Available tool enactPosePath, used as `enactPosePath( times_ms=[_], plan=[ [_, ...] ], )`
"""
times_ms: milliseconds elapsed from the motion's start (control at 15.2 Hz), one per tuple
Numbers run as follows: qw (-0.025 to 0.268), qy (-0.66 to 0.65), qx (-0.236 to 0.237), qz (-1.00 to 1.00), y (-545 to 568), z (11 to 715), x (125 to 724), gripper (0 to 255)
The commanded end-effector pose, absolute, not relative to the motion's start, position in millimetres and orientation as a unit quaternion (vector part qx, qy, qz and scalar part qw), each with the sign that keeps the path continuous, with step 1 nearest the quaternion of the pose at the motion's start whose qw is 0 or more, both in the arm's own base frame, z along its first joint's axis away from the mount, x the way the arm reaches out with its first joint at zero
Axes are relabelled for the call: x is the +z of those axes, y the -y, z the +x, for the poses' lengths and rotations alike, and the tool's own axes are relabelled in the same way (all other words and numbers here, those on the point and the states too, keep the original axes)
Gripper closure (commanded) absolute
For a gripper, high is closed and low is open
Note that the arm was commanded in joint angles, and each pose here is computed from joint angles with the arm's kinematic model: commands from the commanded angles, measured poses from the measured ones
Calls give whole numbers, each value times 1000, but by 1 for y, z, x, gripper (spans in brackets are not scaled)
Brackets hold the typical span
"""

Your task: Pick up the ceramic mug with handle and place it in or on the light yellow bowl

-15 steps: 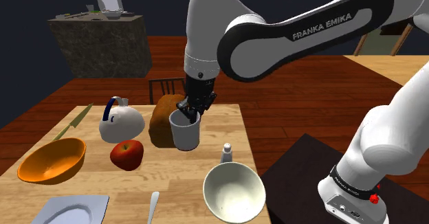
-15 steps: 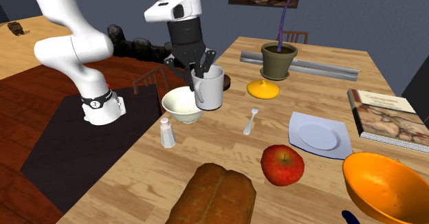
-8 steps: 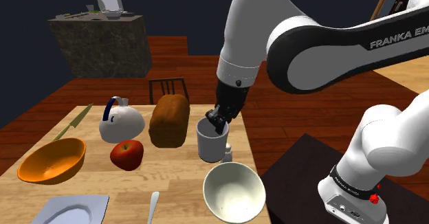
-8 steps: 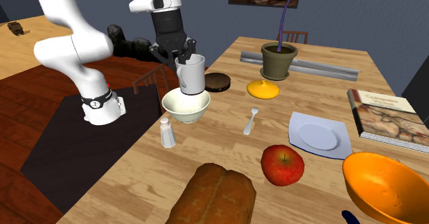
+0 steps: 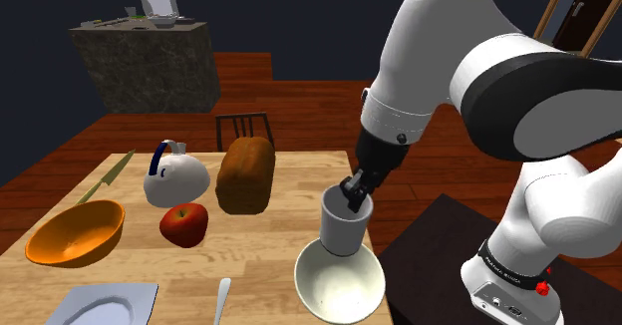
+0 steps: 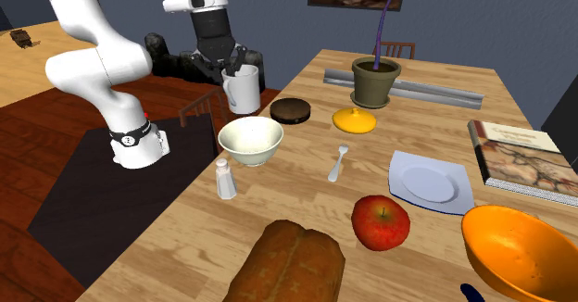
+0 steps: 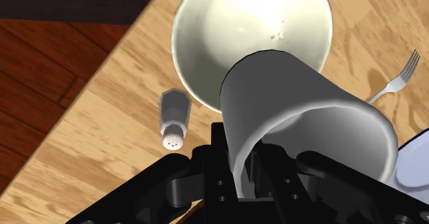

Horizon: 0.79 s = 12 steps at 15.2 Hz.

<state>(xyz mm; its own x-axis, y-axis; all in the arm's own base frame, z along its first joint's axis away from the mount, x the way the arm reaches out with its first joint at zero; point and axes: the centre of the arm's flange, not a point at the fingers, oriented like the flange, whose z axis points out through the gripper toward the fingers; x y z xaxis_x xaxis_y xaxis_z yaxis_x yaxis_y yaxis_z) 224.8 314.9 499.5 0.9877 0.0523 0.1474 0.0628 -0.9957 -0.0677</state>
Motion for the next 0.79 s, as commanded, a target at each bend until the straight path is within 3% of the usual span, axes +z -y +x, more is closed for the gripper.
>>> enactPosePath(
  times_ms=[0, 726],
  plan=[
    [36, 29, -73, -996, -314, 224, 490, 255],
    [36, 29, -73, -996, -314, 224, 432, 255]
  ],
)
